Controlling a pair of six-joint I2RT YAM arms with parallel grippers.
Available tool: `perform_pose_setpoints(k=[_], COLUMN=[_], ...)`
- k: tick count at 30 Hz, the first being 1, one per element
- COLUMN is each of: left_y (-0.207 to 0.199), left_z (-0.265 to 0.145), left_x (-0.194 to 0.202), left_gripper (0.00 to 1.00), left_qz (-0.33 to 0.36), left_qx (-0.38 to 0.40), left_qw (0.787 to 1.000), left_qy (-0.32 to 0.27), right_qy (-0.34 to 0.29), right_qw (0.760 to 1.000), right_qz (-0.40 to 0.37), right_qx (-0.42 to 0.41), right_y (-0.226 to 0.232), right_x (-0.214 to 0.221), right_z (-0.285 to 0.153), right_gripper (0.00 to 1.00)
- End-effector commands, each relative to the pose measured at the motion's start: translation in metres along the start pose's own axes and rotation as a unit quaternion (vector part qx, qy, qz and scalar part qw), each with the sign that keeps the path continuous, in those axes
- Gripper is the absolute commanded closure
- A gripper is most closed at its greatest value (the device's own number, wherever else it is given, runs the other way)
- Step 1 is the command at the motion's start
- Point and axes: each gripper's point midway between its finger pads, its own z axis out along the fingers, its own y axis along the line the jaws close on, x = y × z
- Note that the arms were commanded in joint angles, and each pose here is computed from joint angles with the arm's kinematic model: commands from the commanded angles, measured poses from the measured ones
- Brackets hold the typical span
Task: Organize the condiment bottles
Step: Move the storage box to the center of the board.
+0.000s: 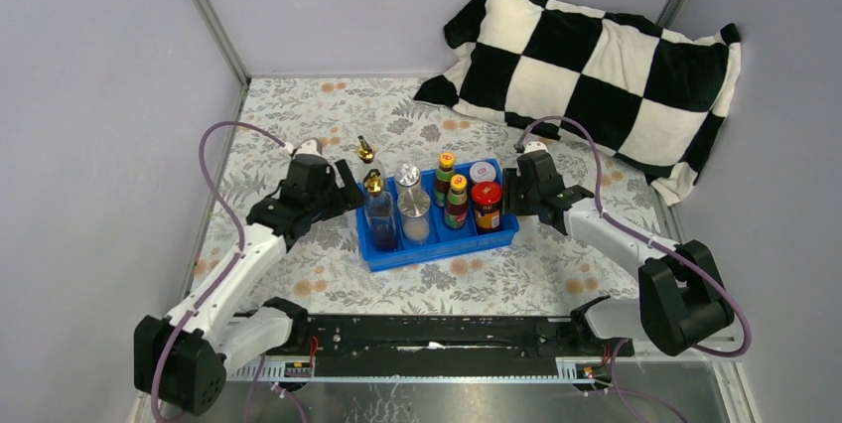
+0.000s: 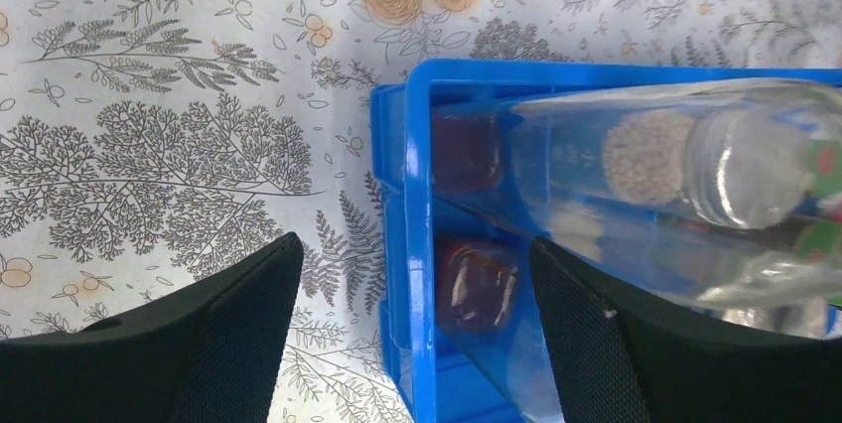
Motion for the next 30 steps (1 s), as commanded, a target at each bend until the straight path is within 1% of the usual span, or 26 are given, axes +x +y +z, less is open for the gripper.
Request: perform_pose_setpoints(k=[1,2,8,9,11,13,14,16,17,22,25,27,28,30], left_y=[0.0,0.001,0.008,0.008,0.011,0.015,0.018,0.023,0.025,0.027,0.03,0.032,0.034,0.035], left_z=[0.017,0.019,0.027,0.027,0.029,0.03,0.031,0.031,0.031,0.031,0.033,0.036,0.038,0.041], left_x=[-0.002,-0.001,0.003,0.004,0.006,0.009,0.011,0.014,0.017,0.019,0.023,0.027,0.029,0.033], left_gripper=[0.12,0.12,0.11,0.11,0.11,0.11,0.11,0.1,0.1,0.09,0.1,0.12,0.16,0.33], left_qz=[-0.015,-0.015,-0.017,-0.017,-0.021,-0.027,-0.032,-0.045,-0.05,-0.062,-0.063,-0.066,-0.069,-0.072], left_qx=[-0.022,-0.025,-0.044,-0.044,-0.049,-0.055,-0.061,-0.069,-0.07,-0.069,-0.08,-0.087,-0.092,-0.098], left_qw=[0.999,0.999,0.999,0.999,0.998,0.998,0.997,0.996,0.996,0.995,0.994,0.994,0.993,0.993], left_qy=[-0.028,-0.027,-0.026,-0.026,-0.028,-0.029,-0.03,-0.033,-0.032,-0.036,-0.025,-0.018,-0.014,-0.007], right_qy=[-0.023,-0.023,-0.01,-0.01,-0.011,-0.011,-0.011,-0.011,-0.012,-0.013,-0.008,-0.007,-0.006,-0.005], right_qw=[1.0,1.0,0.999,0.999,1.0,1.0,1.0,1.0,1.0,1.0,1.0,1.0,1.0,1.0], right_qz=[-0.007,-0.011,-0.026,-0.026,-0.024,-0.021,-0.019,-0.016,-0.013,-0.006,-0.003,0.002,0.005,0.012], right_qx=[-0.008,-0.005,0.021,0.019,0.015,0.012,0.012,0.011,0.01,0.013,0.014,0.014,0.014,0.015], right_y=[0.009,0.008,0.002,0.003,0.004,0.004,0.004,0.003,0.003,0.002,0.002,0.002,0.002,0.001], right_x=[-0.022,-0.025,-0.028,-0.028,-0.027,-0.025,-0.024,-0.021,-0.021,-0.017,-0.014,-0.012,-0.011,-0.009], right_z=[0.003,0.004,0.013,0.013,0.012,0.011,0.011,0.011,0.01,0.013,0.018,0.021,0.022,0.024], right_gripper=[0.56,0.58,0.6,0.64,0.75,0.81,0.86,0.89,0.93,0.98,0.99,1.0,1.0,1.0])
